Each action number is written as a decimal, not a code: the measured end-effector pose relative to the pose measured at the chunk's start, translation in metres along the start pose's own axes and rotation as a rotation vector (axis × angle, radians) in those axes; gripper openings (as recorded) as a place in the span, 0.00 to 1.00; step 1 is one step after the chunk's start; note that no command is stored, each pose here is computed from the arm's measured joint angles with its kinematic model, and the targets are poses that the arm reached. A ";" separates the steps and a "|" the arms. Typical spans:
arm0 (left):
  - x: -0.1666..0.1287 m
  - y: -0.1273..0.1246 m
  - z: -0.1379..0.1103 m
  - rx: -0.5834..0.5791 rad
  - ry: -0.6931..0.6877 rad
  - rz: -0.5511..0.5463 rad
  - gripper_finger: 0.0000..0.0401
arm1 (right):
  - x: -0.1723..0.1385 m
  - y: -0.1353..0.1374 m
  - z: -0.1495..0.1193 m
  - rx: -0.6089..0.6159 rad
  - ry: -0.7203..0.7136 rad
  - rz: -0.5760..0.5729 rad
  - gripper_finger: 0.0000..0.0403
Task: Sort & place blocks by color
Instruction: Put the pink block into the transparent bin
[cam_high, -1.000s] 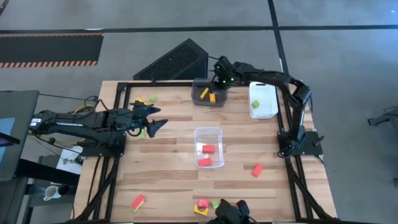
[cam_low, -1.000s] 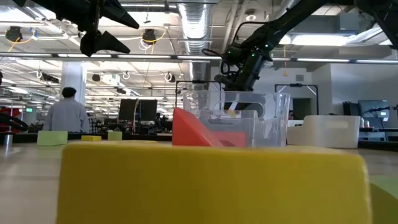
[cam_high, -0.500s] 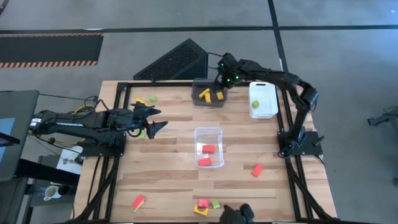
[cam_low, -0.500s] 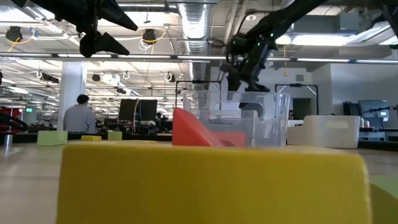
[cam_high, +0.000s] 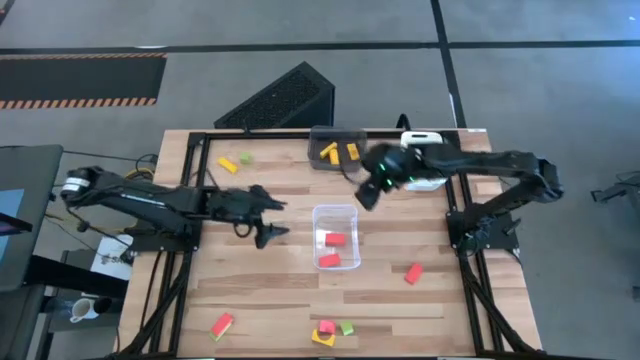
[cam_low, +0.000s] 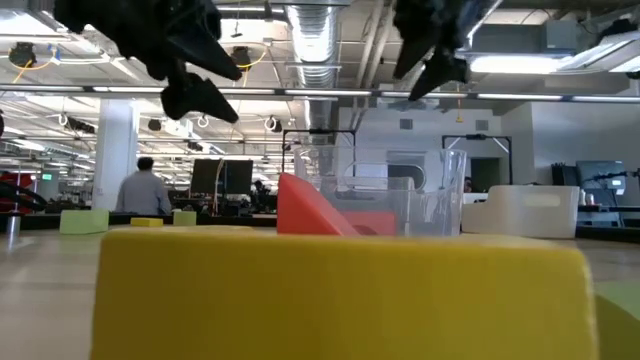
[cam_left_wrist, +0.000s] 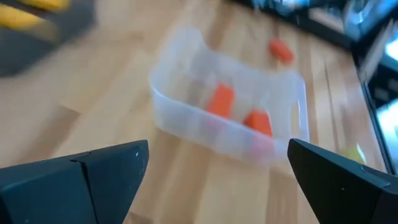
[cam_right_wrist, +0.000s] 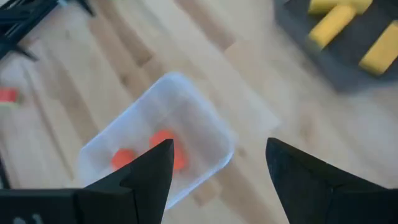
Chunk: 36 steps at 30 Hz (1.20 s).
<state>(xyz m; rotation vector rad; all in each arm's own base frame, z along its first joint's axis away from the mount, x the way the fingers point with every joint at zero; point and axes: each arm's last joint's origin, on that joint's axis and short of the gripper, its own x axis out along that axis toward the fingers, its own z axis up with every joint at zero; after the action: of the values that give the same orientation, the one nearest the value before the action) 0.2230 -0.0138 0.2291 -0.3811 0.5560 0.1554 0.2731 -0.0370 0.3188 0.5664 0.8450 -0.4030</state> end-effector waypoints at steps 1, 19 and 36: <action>0.005 -0.003 -0.001 0.014 0.038 -0.015 0.91 | -0.004 0.005 -0.011 -0.002 -0.003 0.006 0.68; -0.041 -0.091 -0.095 -0.451 0.948 -0.029 0.91 | -0.020 0.057 -0.128 0.087 0.014 0.050 0.68; -0.012 -0.151 -0.151 -0.606 1.063 0.270 0.91 | -0.010 0.048 -0.124 0.024 0.046 0.048 0.68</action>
<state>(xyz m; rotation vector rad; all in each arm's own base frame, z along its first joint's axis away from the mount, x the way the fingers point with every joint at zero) 0.1770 -0.2124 0.1648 -0.9917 1.6254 0.3876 0.2210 0.0777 0.2761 0.6187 0.8698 -0.3578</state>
